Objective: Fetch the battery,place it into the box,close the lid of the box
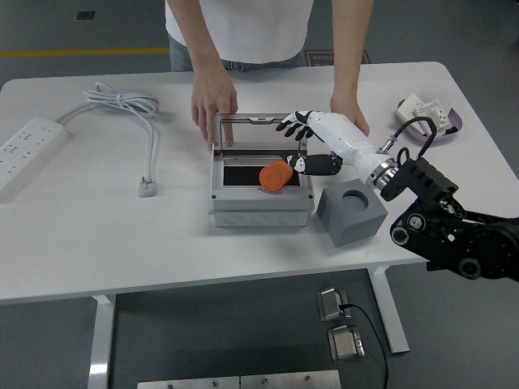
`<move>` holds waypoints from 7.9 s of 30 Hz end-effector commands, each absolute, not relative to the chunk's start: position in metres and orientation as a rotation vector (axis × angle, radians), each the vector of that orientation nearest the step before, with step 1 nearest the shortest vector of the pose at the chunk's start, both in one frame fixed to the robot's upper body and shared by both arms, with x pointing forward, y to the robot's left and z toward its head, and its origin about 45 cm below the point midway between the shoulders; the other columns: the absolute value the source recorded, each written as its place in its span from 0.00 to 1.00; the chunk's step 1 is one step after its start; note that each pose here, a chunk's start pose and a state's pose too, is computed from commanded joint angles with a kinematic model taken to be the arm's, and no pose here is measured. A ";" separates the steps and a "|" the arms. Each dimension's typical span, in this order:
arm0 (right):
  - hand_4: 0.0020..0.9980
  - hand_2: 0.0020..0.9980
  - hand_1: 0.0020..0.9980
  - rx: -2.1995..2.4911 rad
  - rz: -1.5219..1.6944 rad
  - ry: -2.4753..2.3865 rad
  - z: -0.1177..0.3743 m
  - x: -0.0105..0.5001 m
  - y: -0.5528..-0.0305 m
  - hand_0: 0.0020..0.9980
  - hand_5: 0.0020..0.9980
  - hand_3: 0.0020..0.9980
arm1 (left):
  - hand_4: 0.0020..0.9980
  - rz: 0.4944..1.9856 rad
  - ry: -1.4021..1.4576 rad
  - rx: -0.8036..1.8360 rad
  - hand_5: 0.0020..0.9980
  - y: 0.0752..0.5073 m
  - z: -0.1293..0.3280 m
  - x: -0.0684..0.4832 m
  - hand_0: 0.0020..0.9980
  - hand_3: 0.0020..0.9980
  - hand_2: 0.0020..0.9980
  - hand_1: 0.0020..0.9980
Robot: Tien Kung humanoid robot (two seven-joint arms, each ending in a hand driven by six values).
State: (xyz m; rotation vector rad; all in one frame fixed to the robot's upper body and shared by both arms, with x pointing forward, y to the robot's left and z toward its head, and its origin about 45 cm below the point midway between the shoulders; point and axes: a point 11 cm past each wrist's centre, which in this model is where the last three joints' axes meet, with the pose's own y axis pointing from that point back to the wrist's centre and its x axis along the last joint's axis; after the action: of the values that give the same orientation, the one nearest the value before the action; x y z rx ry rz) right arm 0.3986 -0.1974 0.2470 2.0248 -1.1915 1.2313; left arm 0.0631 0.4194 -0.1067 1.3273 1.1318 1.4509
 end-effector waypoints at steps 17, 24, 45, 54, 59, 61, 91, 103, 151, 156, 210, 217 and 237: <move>0.70 0.64 0.50 2.021 1.273 -1.278 0.283 0.378 -0.218 0.50 0.31 0.72 | 0.62 1.456 1.136 1.325 0.19 0.420 -0.107 0.062 0.63 0.61 0.62 0.67; 0.71 0.64 0.50 1.979 1.253 -1.303 0.287 0.353 -0.240 0.50 0.34 0.72 | 0.62 1.456 1.143 1.326 0.19 0.419 -0.107 0.059 0.63 0.61 0.62 0.66; 0.73 0.64 0.49 1.980 0.989 -1.595 0.248 0.330 -0.274 0.46 0.38 0.72 | 0.62 1.450 1.143 1.322 0.19 0.416 -0.109 0.058 0.63 0.61 0.62 0.67; 0.73 0.64 0.49 2.119 0.912 -1.668 0.257 0.362 -0.247 0.46 0.41 0.72 | 0.62 1.446 1.135 1.320 0.19 0.415 -0.108 0.062 0.63 0.61 0.62 0.67; 0.74 0.66 0.54 2.146 0.915 -1.655 0.262 0.386 -0.240 0.52 0.42 0.72 | 0.62 1.446 1.129 1.325 0.20 0.418 -0.107 0.065 0.63 0.61 0.62 0.67; 0.75 0.67 0.56 2.158 0.913 -1.647 0.263 0.395 -0.236 0.53 0.45 0.73 | 0.62 1.445 1.128 1.326 0.20 0.418 -0.107 0.066 0.63 0.61 0.62 0.67; 0.76 0.66 0.57 2.073 0.879 -1.500 0.228 0.465 -0.218 0.55 0.51 0.72 | 0.62 1.448 1.088 1.329 0.20 0.425 -0.101 0.083 0.63 0.61 0.62 0.67; 0.76 0.65 0.56 2.139 0.920 -1.411 0.221 0.438 -0.202 0.56 0.52 0.72 | 0.62 1.450 1.094 1.321 0.20 0.423 -0.103 0.080 0.63 0.61 0.62 0.67; 0.75 0.65 0.54 2.010 0.835 -1.423 0.193 0.354 -0.278 0.52 0.51 0.72 | 0.62 1.443 1.129 1.324 0.20 0.415 -0.107 0.067 0.63 0.61 0.62 0.66; 0.75 0.65 0.54 1.986 0.715 -1.620 0.190 0.343 -0.312 0.52 0.51 0.72 | 0.62 1.443 1.132 1.322 0.20 0.414 -0.108 0.066 0.63 0.61 0.62 0.66; 0.79 0.66 0.58 2.773 -1.208 -2.372 0.220 0.324 -0.309 0.53 0.59 0.70 | 0.62 1.426 1.088 1.344 0.20 0.424 -0.103 0.077 0.63 0.61 0.62 0.67; 0.94 0.90 0.85 2.883 -1.395 -2.285 0.253 0.319 -0.287 1.00 0.99 0.93 | 0.62 1.432 1.095 1.345 0.20 0.425 -0.103 0.074 0.63 0.61 0.62 0.67; 0.94 0.89 0.87 2.475 -0.109 -2.391 0.300 0.336 -0.287 1.00 1.00 0.90 | 0.62 1.431 1.117 1.328 0.20 0.417 -0.106 0.069 0.63 0.61 0.62 0.67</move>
State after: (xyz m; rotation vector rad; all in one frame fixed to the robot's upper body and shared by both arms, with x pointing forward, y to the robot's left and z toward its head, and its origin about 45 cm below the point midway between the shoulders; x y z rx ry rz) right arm 0.3359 -0.2875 0.2999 2.4752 -2.3911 -0.1094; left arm 0.0692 0.4167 -0.1065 1.3282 1.1173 1.4314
